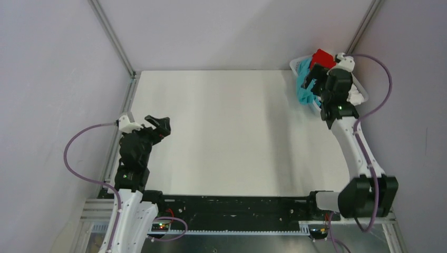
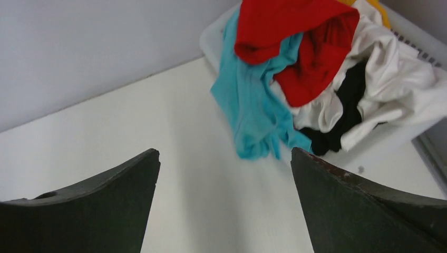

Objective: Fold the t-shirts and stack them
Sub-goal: Grab crumpled tshirt from bin with the right arm

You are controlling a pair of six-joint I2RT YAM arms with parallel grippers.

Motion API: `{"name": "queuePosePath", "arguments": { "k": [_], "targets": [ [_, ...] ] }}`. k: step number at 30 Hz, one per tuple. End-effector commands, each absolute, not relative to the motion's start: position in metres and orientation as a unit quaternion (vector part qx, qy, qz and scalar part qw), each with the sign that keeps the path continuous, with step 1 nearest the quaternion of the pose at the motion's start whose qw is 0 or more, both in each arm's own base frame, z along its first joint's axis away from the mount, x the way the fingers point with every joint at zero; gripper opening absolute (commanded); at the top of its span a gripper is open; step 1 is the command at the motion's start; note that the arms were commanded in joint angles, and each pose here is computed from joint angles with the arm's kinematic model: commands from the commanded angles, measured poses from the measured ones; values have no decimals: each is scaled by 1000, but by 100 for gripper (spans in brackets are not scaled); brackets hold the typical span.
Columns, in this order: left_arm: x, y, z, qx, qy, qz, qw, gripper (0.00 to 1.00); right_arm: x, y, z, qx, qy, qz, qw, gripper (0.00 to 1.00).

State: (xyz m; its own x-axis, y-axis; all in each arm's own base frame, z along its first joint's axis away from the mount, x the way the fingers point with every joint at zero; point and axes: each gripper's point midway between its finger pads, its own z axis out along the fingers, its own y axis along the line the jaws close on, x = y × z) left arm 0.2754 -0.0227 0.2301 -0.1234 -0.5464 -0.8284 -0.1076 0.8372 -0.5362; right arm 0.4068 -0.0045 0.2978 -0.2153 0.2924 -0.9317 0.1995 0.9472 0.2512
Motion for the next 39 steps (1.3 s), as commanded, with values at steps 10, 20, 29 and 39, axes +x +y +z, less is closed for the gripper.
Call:
{"name": "queuePosePath", "arguments": {
  "k": [10, 20, 29, 39],
  "targets": [
    [275, -6, 222, -243, 729, -133, 626, 98, 538, -56, 289, 208, 758, -7, 618, 100],
    [282, -1, 207, -256, 745, -114, 605, 98, 553, -36, 225, 192, 804, -22, 562, 99],
    [284, 5, 203, -265, 748, -98, 601, 98, 554, -26, 193, 186, 828, -84, 523, 84],
    [279, 8, 207, -268, 738, -94, 612, 98, 558, -40, 171, 196, 841, -144, 484, 77]
  ]
}}
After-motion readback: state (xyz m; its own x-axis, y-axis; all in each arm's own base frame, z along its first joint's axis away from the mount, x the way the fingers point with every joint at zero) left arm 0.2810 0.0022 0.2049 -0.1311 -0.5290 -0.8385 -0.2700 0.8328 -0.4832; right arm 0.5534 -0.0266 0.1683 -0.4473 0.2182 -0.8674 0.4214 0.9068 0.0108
